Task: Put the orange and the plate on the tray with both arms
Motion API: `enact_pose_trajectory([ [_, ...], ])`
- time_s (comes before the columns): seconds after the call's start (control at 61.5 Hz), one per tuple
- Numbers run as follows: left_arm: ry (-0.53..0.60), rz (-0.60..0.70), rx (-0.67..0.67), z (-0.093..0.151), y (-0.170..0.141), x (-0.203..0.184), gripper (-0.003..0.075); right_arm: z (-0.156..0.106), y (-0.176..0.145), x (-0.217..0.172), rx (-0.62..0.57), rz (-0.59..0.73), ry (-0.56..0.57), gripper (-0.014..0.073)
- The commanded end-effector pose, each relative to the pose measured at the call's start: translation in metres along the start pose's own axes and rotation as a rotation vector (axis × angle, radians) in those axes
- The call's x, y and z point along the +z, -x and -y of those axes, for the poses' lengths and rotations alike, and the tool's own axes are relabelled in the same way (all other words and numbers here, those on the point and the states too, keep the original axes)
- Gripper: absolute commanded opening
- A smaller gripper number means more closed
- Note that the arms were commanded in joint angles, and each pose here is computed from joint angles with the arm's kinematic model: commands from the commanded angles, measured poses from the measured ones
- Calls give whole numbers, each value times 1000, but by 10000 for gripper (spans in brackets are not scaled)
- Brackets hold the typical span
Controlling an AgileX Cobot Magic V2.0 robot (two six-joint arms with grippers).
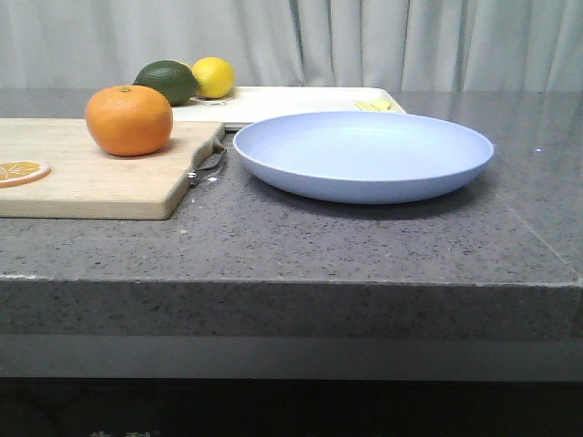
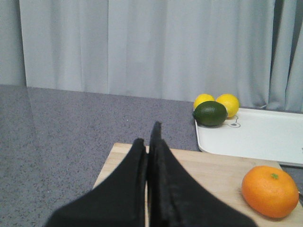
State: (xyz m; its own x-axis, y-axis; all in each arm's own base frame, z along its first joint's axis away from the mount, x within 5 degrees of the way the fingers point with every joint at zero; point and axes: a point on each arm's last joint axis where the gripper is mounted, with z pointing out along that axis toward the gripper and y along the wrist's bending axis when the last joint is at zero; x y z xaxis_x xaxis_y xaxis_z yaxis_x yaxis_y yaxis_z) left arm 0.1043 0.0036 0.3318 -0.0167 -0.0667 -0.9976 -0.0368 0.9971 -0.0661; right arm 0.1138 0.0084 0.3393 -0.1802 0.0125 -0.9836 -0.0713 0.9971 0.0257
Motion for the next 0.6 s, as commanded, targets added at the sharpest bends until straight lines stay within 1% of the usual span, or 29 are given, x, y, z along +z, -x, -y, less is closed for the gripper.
enact_pose_trajectory([
  [0.0,-12,76,-3,2,17,7,-18,0,18,4,0,91,-2,-46],
  [0.065,-13,80,-3,2,17,7,-14,0,18,4,0,91,-2,2],
  [0.098,-13,80,-3,2,17,7,0,0,18,4,0,92,-2,48],
  [0.146,-13,80,-3,2,17,7,53,0,18,4,0,93,-2,137],
  [0.195,-12,74,-3,2,16,8,144,0,18,4,0,92,-2,253],
  [0.211,-12,75,-3,2,16,8,192,0,18,4,0,92,-2,290],
  [0.228,-12,73,-3,2,16,8,227,0,18,4,0,92,-2,345],
  [0.244,-12,73,-3,2,16,8,281,0,18,4,0,92,-2,383],
  [0.277,-12,73,-3,2,16,8,358,0,18,4,0,93,-2,489],
  [0.293,-12,73,-3,2,16,8,416,0,18,4,0,94,-2,522],
  [0.309,-12,73,-3,2,16,8,454,0,18,4,0,94,-2,567],
  [0.342,-12,75,-3,2,16,8,541,0,18,4,0,94,-2,617],
  [0.358,-12,75,-3,2,16,8,572,0,18,4,0,94,-2,649],
  [0.374,-12,75,-3,2,16,8,601,0,18,4,0,94,-2,666],
  [0.39,-12,75,-3,2,16,8,638,0,18,4,0,94,-2,663],
  [0.423,-12,75,-3,2,16,8,688,0,19,4,0,95,-2,650],
  [0.455,-12,75,-3,2,16,8,710,0,19,4,0,96,-2,643],
  [0.586,-13,78,-3,2,17,7,666,0,19,4,0,97,-2,642],
])
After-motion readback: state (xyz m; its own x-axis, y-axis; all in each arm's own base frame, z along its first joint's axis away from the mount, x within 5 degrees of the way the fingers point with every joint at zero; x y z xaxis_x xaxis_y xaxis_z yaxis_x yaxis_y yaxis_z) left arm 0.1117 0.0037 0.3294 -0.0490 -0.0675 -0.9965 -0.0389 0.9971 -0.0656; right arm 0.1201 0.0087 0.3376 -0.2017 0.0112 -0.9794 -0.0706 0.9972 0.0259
